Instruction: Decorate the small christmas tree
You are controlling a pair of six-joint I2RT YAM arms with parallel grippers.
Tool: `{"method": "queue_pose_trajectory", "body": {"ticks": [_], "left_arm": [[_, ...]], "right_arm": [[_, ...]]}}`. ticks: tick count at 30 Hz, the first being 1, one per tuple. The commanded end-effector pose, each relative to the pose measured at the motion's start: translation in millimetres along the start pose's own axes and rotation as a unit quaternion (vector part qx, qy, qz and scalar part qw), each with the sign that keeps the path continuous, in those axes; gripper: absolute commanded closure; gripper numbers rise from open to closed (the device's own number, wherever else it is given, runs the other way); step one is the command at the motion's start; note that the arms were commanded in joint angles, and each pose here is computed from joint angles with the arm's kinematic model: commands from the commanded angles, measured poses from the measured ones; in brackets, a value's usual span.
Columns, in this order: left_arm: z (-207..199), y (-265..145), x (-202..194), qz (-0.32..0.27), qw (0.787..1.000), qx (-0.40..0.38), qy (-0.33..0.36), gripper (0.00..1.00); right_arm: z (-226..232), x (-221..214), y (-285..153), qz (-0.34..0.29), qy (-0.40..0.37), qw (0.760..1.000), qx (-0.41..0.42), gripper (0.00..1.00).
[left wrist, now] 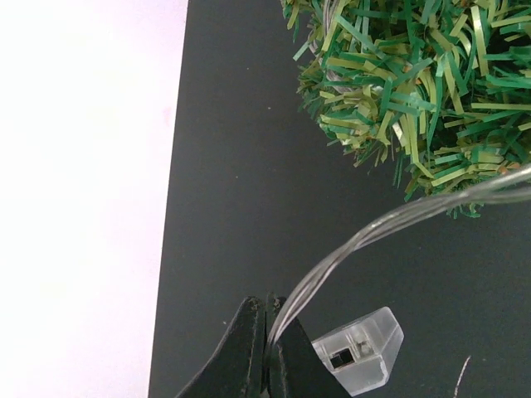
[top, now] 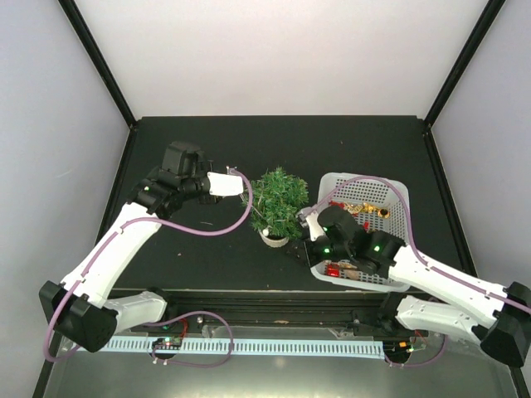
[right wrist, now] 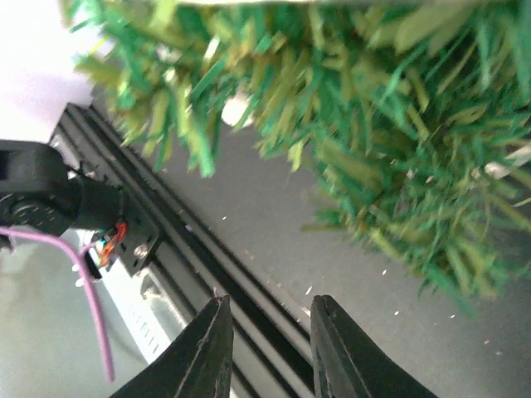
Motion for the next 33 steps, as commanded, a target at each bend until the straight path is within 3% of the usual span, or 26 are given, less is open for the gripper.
{"method": "queue_pose_trajectory", "body": {"ticks": [1,8,33], "left_arm": [[14,-3,10,-0.022,1.000,0.014,-0.014,0.98],[9,-3,11,-0.033,0.999,0.004,-0.030,0.99],[-21,17,24,-0.062,0.998,0.015,-0.013,0.98]], "right_arm": [[-5,21,8,-0.031,-0.012,0.998,-0.043,0.72],[-28,27,13,-0.033,0.002,0.994,-0.104,0.73],[-108,74,-5,-0.038,0.014,0.980,-0.196,0.73]]}}
Point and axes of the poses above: each gripper's point midway between its finger pads, its own y axis out along the fingers, its own z axis along the line the jaws close on, x = y × z, the point moved 6 cm from there along -y, back along the fingers, and after that the axes turned 8 degrees about -y, right-handed, at the moved point
